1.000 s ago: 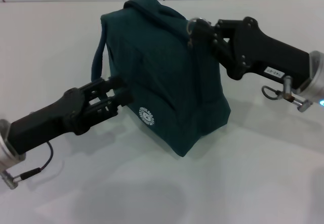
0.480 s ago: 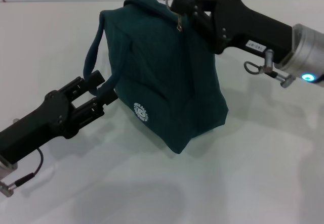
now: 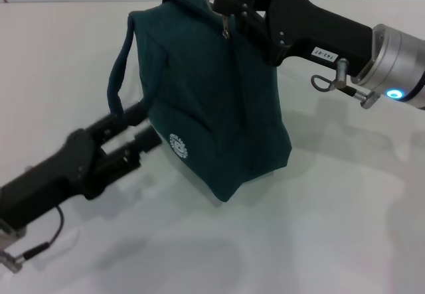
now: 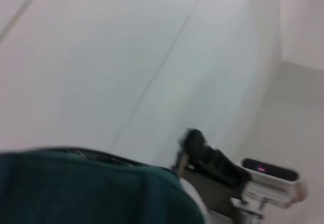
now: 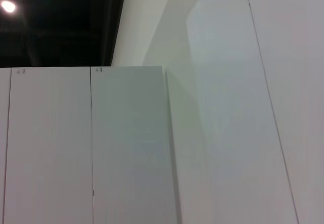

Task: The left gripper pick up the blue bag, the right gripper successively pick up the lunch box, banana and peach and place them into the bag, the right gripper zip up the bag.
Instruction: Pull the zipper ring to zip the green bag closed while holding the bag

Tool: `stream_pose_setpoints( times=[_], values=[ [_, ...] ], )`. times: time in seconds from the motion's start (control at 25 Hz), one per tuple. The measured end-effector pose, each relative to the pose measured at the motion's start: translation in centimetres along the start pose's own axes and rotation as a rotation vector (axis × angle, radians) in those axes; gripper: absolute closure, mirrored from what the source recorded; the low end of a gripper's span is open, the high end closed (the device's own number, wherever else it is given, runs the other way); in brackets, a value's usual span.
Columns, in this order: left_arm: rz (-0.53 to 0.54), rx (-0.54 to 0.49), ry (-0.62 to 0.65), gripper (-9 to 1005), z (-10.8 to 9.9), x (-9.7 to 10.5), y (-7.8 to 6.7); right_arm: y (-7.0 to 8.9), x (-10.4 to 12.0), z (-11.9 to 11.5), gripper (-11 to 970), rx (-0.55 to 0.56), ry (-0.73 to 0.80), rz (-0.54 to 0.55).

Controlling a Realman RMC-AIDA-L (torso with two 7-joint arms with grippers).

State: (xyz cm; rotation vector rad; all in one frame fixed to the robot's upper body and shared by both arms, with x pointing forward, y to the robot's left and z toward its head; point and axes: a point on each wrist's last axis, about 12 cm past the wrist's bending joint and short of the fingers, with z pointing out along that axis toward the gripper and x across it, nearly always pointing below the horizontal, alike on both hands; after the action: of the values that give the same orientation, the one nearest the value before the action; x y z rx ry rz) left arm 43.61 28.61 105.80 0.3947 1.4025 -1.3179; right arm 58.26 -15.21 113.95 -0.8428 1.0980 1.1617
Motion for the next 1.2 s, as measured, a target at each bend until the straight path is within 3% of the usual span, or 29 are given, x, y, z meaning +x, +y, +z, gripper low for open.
stream_pose_setpoints(
  times=[0.2, 0.52, 0.88, 1.2],
  values=[
    [-0.039, 0.041, 0.016, 294, 1.3, 1.2, -0.2, -0.2, -0.2, 0.5, 924, -0.006, 0.003, -0.013],
    [0.029, -0.033, 0.041, 294, 2.8, 2.7, 0.7, -0.4, -0.3, 0.9, 922, -0.002, 0.01, -0.019],
    [0.094, -0.129, 0.019, 290, 3.4, 2.6, 1.9, -0.6, -0.3, 1.0, 920, -0.002, 0.013, -0.023],
    [0.104, -0.11, 0.028, 289, 5.0, 2.2, 2.6, -0.7, -0.2, 1.0, 918, 0.012, 0.026, -0.022]
  ],
)
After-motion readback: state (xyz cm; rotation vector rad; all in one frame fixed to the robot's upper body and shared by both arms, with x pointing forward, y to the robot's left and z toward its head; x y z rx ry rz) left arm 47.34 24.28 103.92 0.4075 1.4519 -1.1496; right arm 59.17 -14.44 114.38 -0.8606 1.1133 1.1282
